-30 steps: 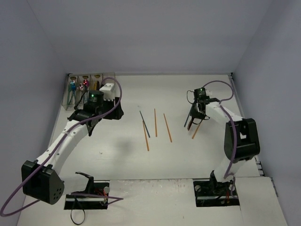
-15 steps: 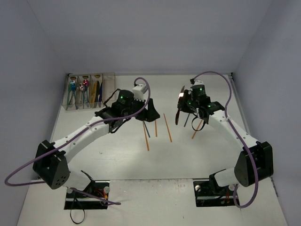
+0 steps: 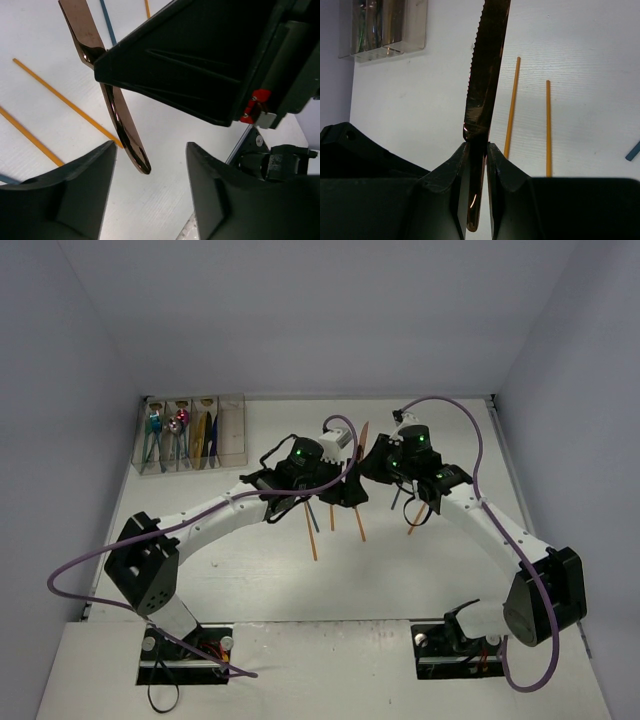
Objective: Sort the eating utensils into containers
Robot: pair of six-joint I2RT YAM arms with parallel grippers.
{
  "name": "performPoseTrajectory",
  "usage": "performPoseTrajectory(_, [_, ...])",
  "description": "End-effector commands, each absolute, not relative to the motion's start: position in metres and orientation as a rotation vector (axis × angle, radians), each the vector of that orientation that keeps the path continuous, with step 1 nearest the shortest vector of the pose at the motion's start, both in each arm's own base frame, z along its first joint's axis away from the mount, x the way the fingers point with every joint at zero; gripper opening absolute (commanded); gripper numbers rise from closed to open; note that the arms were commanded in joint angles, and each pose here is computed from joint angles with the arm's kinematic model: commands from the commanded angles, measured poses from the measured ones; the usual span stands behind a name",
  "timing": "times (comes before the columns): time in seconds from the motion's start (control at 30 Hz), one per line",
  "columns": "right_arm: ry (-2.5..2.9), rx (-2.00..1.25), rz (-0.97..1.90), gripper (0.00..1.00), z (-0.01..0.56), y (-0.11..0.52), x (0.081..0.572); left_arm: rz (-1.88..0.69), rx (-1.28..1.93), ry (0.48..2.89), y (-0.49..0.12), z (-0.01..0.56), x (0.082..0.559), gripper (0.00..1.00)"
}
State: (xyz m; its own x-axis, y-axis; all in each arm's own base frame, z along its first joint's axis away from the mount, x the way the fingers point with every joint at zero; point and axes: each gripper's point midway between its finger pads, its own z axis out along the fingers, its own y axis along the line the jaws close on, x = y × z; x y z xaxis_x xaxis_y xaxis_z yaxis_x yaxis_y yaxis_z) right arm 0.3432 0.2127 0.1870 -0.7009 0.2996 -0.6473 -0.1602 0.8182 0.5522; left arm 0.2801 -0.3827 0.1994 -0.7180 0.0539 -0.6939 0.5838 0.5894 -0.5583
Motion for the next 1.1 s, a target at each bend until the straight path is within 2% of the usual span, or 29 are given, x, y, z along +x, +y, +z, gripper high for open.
performPoseTrajectory(0.0, [2.054, 0.074, 0.902, 0.0, 0.237, 0.229, 0.345, -1.118, 0.47, 2.035, -0.396, 0.243, 0.296, 0.5])
performPoseTrajectory(0.13, [2.047, 0.075, 0.923, 0.0, 0.238, 0.232, 0.343, -1.097, 0.455, 2.045, -0.395, 0.237, 0.299, 0.46])
performPoseTrajectory(0.3, [2.045, 0.075, 0.931, 0.0, 0.236, 0.234, 0.342, -1.098, 0.448, 2.04, -0.395, 0.236, 0.299, 0.26])
performPoseTrajectory(0.47, [2.049, 0.083, 0.932, 0.0, 0.232, 0.234, 0.343, -1.092, 0.439, 2.047, -0.392, 0.233, 0.298, 0.0])
performPoseTrajectory(0.57, [2.062, 0.088, 0.921, 0.04, 0.226, 0.234, 0.343, -1.06, 0.416, 2.063, -0.386, 0.228, 0.3, 0.0])
performPoseTrajectory(0.73, [2.063, 0.096, 0.889, 0.39, 0.222, 0.229, 0.346, -0.969, 0.358, 2.116, -0.366, 0.213, 0.308, 0.0])
performPoseTrajectory(0.8, [2.057, 0.105, 0.868, 0.46, 0.222, 0.224, 0.347, -0.924, 0.31, 2.144, -0.348, 0.206, 0.318, 0.0])
performPoseTrajectory(0.9, [2.042, 0.123, 0.838, 0.51, 0.224, 0.212, 0.348, -0.813, 0.238, 2.194, -0.314, 0.196, 0.333, 0.0])
performPoseTrajectory(1.07, [2.055, 0.153, 0.717, 0.52, 0.215, 0.175, 0.349, -0.478, 0.044, 2.227, -0.205, 0.195, 0.378, 0.0])
